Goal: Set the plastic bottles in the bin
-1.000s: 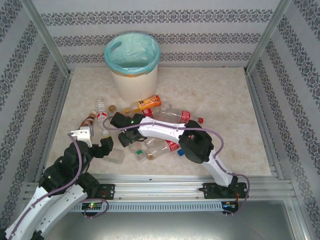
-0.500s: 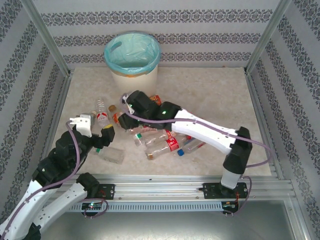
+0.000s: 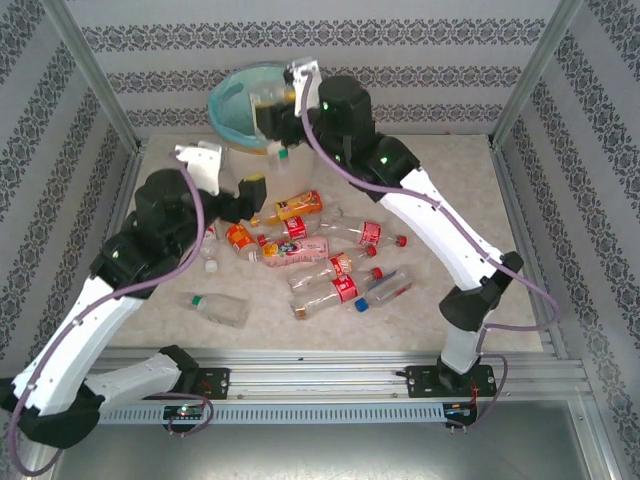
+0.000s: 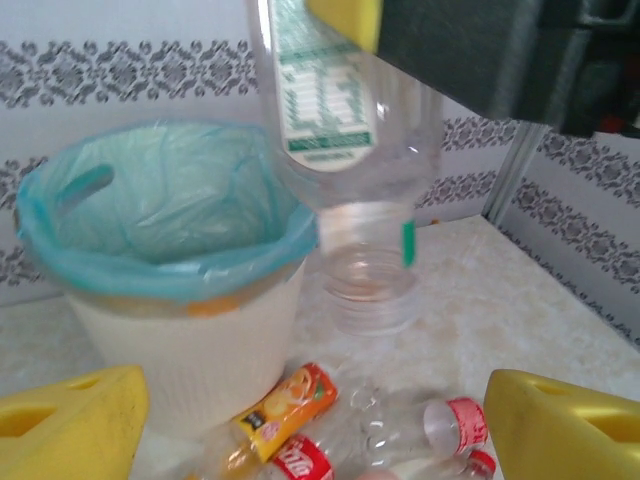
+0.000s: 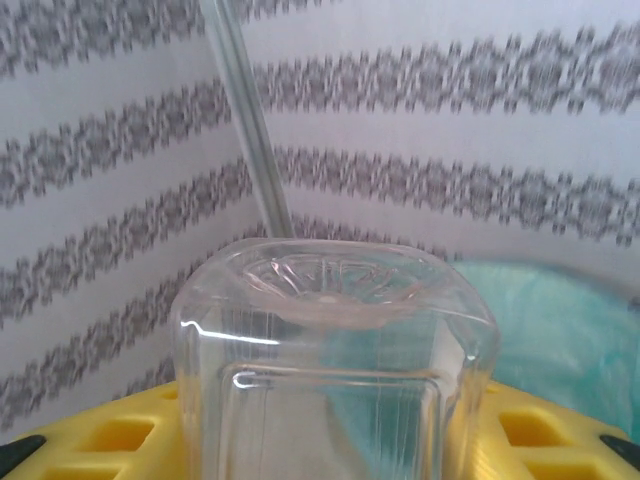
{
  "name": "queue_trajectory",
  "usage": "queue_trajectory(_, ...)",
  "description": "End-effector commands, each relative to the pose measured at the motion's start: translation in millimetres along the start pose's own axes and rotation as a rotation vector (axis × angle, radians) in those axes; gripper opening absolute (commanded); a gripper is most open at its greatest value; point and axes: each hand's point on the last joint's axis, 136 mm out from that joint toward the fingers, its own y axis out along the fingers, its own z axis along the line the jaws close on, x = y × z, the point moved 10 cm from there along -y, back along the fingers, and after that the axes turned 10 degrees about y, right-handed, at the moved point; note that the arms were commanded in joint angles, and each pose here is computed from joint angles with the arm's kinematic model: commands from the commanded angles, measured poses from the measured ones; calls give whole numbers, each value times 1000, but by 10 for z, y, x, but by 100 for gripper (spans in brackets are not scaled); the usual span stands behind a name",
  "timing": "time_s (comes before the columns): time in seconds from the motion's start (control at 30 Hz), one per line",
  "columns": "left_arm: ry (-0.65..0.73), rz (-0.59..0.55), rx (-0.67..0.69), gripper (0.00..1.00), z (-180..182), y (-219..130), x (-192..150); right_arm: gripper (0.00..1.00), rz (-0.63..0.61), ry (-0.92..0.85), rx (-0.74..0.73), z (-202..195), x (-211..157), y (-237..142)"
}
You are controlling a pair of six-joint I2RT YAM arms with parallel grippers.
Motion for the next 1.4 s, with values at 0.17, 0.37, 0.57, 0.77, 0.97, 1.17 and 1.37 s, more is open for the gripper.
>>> queue_trajectory(0.17, -126, -96, -93, 86, 324, 429, 362, 50, -135, -141, -75, -414, -26, 727)
queue_trajectory(0.37, -252, -30, -88, 84, 621, 726, 159, 49, -120, -144, -176, -945, -336, 1115)
queue_trajectory(0.57, -316, 52, -92, 82, 760, 1025, -13, 50, -76, -159, -223, -1122, -544, 1254)
queue_trajectory(0.77, -338, 129, -111, 82, 808, 1275, -72, 57, -43, -177, -248, -1184, -639, 1292)
queue_trajectory(0.97, -334, 145, -99, 82, 834, 1343, -117, 65, -33, -188, -260, -1176, -633, 1266)
queue_trajectory(1.17, -323, 145, -87, 83, 838, 1317, -147, 66, -44, -173, -253, -1152, -590, 1236)
queue_trajectory(1.37, -328, 147, -92, 83, 845, 1300, -164, 69, -50, -180, -248, -1132, -587, 1240)
